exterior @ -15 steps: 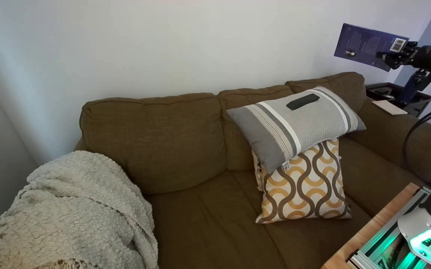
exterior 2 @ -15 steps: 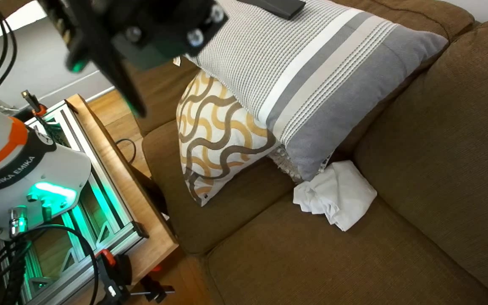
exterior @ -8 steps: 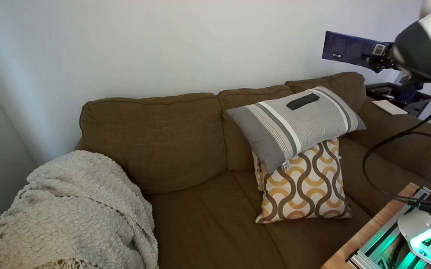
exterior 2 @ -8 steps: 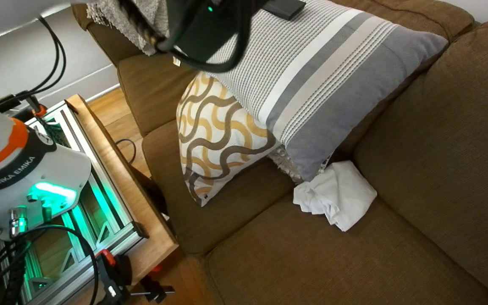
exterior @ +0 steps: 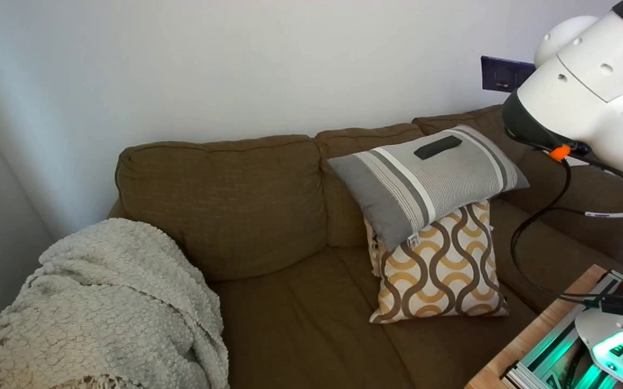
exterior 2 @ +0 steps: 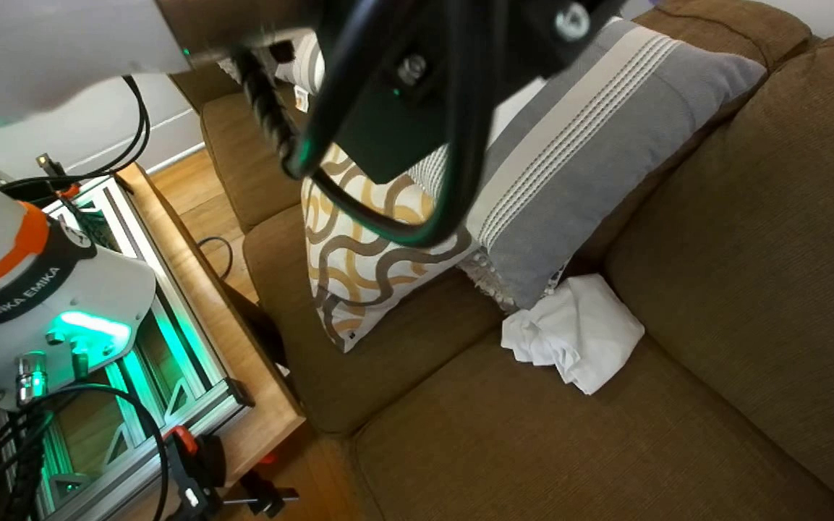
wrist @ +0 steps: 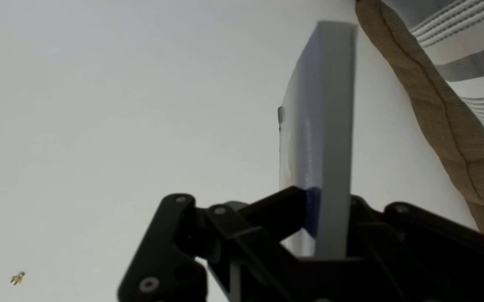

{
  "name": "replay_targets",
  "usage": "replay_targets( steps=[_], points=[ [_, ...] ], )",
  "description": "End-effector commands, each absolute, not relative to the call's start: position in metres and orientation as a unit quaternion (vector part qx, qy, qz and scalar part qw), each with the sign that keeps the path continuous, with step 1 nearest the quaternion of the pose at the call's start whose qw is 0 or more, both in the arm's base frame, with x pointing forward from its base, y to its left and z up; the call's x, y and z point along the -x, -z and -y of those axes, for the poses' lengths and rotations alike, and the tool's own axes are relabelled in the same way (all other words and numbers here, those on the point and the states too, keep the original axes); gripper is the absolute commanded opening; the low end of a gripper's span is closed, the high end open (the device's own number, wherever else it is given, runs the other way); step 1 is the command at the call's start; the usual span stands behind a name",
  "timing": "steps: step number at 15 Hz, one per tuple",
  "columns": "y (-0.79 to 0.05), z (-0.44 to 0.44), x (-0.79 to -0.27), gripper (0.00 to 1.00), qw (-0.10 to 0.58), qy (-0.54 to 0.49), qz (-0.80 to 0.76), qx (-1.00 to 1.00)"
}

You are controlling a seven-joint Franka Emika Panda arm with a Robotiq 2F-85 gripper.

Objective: Put the purple book on the grey pillow

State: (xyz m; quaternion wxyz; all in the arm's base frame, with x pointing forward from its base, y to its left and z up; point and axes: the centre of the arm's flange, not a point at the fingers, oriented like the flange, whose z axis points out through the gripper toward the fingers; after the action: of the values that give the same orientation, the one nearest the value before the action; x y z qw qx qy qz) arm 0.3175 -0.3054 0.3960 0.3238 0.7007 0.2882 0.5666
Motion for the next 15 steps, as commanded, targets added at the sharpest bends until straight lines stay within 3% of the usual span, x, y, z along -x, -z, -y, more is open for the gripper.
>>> replay_targets(
  steps=[1, 15],
  points=[
    [-0.384, 0.299, -0.320, 0.03, 0.331, -0.566, -0.297, -0.694],
    [-0.313, 0.262, -0.373, 0.03, 0.282, -0.548, -0.290, -0.732]
  ],
)
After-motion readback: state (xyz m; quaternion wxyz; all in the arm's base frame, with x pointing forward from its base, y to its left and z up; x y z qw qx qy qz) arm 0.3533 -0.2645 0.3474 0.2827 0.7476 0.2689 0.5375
